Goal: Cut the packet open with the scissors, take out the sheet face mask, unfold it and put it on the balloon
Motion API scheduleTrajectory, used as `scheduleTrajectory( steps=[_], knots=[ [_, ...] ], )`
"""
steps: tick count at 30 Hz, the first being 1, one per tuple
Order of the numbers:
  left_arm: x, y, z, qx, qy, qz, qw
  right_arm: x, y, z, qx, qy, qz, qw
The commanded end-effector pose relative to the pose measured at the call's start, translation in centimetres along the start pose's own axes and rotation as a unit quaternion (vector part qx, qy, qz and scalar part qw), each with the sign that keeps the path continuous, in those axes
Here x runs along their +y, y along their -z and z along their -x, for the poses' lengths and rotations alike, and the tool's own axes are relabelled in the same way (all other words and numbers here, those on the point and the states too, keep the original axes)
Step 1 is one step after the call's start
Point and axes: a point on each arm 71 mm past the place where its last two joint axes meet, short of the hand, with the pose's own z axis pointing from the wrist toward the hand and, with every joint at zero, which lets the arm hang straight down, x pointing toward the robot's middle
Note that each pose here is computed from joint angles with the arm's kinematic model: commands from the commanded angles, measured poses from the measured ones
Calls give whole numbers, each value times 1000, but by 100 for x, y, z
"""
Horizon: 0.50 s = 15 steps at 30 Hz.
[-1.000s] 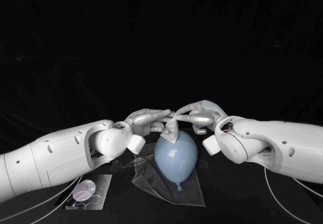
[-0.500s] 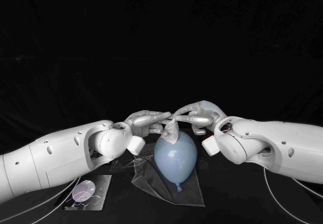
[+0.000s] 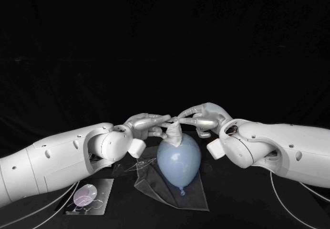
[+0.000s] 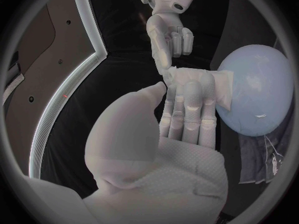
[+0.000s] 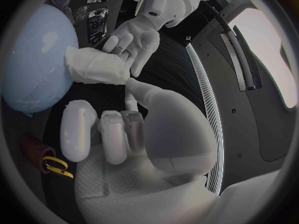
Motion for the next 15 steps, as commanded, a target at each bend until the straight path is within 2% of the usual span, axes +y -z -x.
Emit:
scheduleTrajectory(
  steps=[1, 9, 15],
  knots=[
    [4, -1, -10, -1, -13, 9, 1000, 17, 4, -12, 5, 3, 10, 1000],
    [44, -14, -76, 30, -41, 35, 998, 22, 3, -29, 7, 3, 10, 1000],
    [63, -19, -106, 42, -52, 46, 997, 27, 3, -43, 9, 2, 10, 1000]
  ],
)
